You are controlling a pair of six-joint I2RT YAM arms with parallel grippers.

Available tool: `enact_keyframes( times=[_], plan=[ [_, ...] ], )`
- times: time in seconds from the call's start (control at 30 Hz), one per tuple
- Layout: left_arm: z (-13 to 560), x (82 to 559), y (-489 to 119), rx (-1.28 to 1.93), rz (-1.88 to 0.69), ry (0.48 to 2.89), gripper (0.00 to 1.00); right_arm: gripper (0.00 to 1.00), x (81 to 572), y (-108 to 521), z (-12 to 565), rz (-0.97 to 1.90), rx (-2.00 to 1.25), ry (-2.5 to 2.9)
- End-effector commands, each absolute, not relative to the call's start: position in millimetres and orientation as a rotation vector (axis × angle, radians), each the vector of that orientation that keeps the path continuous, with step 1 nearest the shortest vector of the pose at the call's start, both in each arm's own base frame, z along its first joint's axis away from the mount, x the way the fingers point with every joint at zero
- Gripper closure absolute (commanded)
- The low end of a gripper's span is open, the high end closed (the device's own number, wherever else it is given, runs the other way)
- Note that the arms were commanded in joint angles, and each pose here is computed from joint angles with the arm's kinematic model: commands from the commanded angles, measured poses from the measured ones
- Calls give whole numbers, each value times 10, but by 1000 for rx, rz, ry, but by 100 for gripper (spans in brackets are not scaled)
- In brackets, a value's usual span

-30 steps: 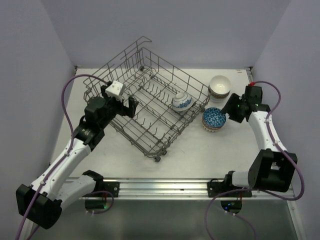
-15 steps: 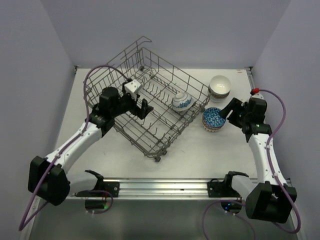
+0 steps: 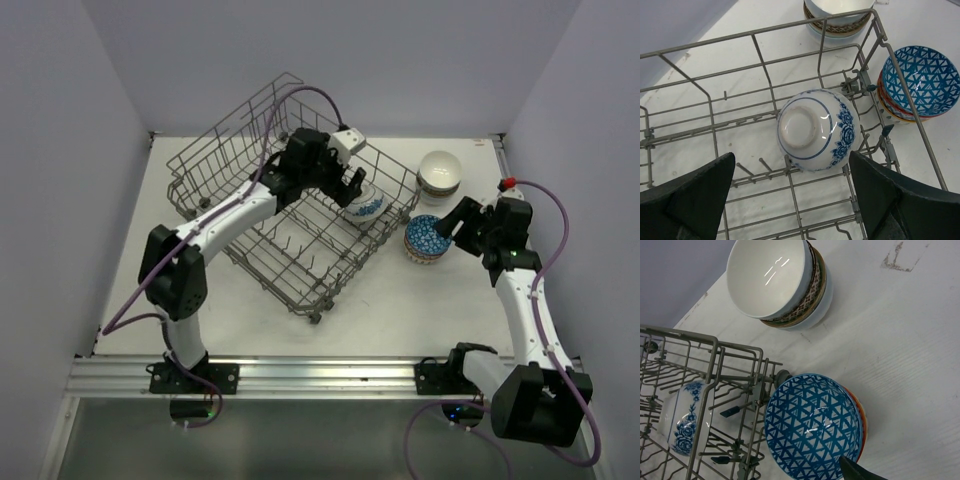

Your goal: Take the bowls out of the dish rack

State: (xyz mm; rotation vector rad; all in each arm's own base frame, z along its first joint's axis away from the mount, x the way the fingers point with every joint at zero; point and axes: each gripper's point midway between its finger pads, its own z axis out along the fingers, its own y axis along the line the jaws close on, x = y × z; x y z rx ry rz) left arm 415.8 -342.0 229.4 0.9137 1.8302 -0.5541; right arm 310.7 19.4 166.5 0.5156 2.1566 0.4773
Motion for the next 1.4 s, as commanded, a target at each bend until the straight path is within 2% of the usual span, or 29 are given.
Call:
enact_keyframes(
  times=[0.0,0.33,1.37],
  plan=[
    [2197,4167,-3619,965,-495,1873,0,31,3151,221,1805,500,489,2093],
    [1979,4220,-4004,979,-459,1915,0,31,3136,247,1785,515,489,2097],
    [1438,4128,-4313,868,-461,2090,0,31,3120,245,1762,513,494,2101]
  ],
)
